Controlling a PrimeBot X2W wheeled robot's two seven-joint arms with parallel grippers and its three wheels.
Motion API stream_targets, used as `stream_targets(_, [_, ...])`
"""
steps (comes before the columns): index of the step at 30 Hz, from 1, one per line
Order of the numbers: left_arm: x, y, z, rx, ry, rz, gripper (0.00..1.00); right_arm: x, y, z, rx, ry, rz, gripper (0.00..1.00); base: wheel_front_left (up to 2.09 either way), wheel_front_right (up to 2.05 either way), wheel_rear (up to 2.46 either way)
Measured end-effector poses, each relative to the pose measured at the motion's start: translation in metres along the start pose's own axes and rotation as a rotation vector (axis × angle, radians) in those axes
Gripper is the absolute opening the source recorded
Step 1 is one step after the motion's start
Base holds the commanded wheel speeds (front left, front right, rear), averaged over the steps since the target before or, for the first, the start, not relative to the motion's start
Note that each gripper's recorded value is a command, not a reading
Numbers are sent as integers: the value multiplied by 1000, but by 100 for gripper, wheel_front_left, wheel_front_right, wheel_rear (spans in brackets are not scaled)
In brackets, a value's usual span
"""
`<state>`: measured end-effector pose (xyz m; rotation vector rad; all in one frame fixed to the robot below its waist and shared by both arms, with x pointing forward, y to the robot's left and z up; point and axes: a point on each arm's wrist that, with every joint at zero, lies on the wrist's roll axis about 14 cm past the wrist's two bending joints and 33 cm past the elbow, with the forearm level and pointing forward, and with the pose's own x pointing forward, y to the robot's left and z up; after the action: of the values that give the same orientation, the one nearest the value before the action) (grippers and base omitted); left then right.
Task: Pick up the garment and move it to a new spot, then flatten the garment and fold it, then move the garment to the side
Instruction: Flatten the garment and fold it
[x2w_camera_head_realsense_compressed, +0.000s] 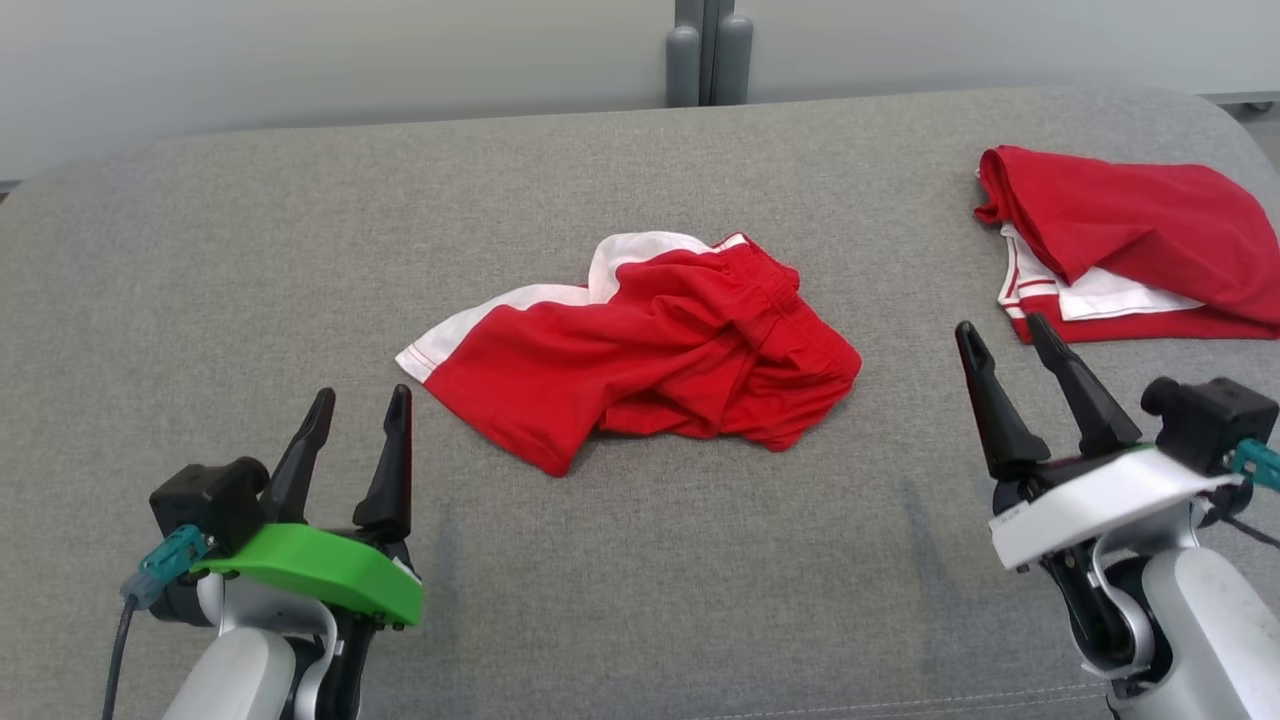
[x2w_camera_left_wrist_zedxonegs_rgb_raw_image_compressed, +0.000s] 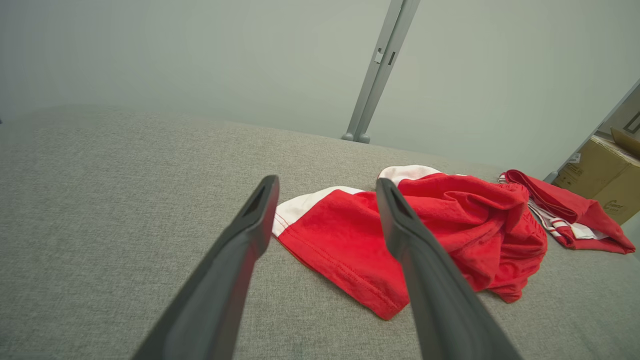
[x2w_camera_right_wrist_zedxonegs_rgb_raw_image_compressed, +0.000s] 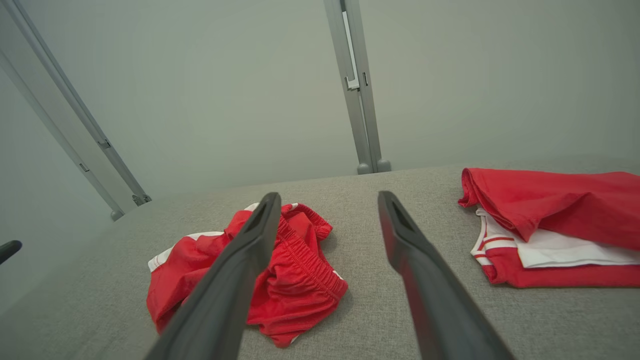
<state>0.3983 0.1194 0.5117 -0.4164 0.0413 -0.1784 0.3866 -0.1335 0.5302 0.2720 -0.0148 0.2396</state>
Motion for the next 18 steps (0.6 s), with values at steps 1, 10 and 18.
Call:
stream_targets(1, [1, -1, -2, -2, 10, -4, 100, 6, 2, 0, 11, 10, 10, 100, 0, 0, 0])
stream_targets(10, [23, -7, -4, -2, 40, -41, 100, 53, 3, -10, 91, 131, 51, 100, 0, 0, 0])
stream_targets(18, [32, 2, -10, -5, 69, -30, 100, 103, 9, -25, 133, 283, 98, 100, 0, 0, 0])
